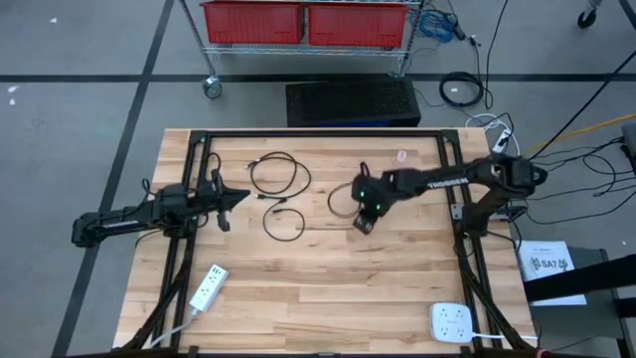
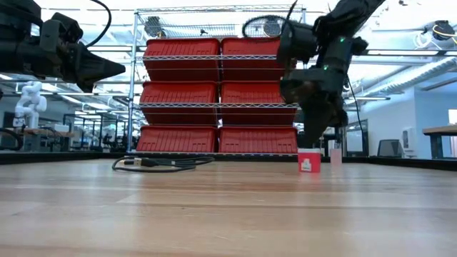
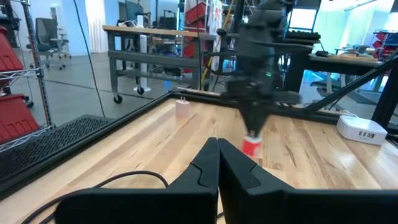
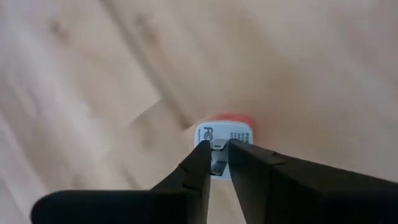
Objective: Insert USB
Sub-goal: Insert the red charger adapter into the right white outlet extension
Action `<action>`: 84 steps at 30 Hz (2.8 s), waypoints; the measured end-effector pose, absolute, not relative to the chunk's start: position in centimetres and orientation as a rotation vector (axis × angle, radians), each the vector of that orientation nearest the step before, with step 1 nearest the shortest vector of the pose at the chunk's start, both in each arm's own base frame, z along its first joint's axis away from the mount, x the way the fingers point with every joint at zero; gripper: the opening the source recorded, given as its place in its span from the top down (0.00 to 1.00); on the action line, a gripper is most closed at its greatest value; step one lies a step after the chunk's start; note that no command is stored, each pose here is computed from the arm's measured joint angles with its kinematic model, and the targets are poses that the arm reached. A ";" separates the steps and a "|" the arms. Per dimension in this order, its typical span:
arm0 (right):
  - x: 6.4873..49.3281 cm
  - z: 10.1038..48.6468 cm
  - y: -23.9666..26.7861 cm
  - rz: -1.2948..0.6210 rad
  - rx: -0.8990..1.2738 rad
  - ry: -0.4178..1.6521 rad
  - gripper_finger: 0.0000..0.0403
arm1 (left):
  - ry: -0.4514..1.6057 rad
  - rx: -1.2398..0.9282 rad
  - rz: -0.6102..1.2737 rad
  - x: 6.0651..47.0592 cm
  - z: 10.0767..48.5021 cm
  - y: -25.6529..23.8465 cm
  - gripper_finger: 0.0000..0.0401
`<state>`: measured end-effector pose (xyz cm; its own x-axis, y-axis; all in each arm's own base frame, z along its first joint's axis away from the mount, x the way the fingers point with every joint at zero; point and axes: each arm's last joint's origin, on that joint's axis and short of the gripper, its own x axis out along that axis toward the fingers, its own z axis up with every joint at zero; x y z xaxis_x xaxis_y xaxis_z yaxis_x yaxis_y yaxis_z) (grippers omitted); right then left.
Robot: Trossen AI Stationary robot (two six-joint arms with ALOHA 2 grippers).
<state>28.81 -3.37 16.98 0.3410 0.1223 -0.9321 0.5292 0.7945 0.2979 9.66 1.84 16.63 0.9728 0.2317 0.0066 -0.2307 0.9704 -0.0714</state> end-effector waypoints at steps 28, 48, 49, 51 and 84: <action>29.8 17.2 -1.2 -0.254 0.511 1.139 0.93 | -0.015 -0.070 0.234 9.7 16.6 1.8 1.00; 30.4 19.1 -2.5 -0.192 0.301 1.062 0.54 | -0.015 -0.070 0.234 9.7 16.6 1.8 1.00; 30.3 19.5 -2.3 -0.212 0.276 1.058 0.52 | -0.014 -0.070 0.234 9.7 16.6 1.8 1.00; 29.8 19.9 -1.9 -0.276 0.214 1.091 0.48 | -0.014 -0.070 0.234 9.7 16.6 1.8 1.00; 26.2 12.3 -0.8 -0.233 0.159 0.691 0.92 | -0.015 -0.070 0.234 9.7 16.6 1.8 1.00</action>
